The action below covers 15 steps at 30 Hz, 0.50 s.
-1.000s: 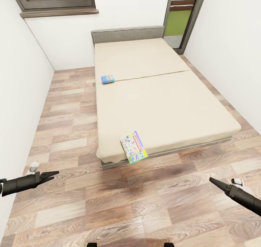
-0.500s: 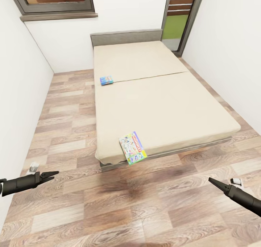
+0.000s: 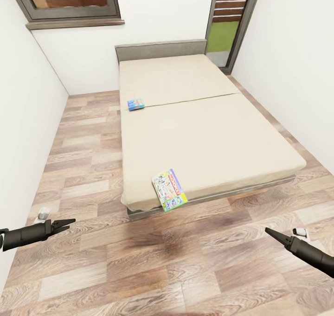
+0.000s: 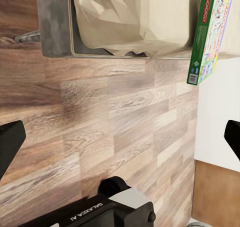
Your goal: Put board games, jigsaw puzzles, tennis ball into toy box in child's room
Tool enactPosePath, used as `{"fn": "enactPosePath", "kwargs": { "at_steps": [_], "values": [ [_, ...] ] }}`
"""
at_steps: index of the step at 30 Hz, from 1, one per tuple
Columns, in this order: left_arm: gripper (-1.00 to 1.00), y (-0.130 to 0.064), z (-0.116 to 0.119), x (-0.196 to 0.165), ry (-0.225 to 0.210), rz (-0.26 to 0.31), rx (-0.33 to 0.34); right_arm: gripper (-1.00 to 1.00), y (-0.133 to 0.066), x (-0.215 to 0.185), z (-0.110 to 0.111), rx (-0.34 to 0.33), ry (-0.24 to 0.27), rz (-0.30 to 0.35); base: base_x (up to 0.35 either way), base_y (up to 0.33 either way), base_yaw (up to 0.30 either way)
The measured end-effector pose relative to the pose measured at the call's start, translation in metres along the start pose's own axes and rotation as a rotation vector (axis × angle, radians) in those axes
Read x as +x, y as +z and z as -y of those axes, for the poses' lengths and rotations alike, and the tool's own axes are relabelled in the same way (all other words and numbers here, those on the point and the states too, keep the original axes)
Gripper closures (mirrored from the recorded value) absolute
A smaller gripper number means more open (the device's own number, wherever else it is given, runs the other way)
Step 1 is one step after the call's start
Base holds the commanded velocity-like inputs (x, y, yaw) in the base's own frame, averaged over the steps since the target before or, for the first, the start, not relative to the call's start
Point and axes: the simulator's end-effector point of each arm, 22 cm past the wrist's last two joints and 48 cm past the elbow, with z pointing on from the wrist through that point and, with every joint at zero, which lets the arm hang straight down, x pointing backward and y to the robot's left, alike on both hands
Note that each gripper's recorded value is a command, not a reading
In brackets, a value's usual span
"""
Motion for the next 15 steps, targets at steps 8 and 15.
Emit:
{"fn": "enactPosePath", "kwargs": {
  "at_steps": [8,15],
  "values": [
    [-1.0,-0.0001,0.0006,-0.0002,0.002,0.0,0.001,-1.0,0.0018,0.001,-0.0011,-0.004,0.0,-0.001,0.0,0.0,-0.001],
    [-1.0,0.0024,-0.0017,-0.0009,0.008,0.005,0.004,-1.0,0.0056,0.0027,0.0013,-0.011,-0.004,0.001,0.0,0.0,0.0]
  ]
}}
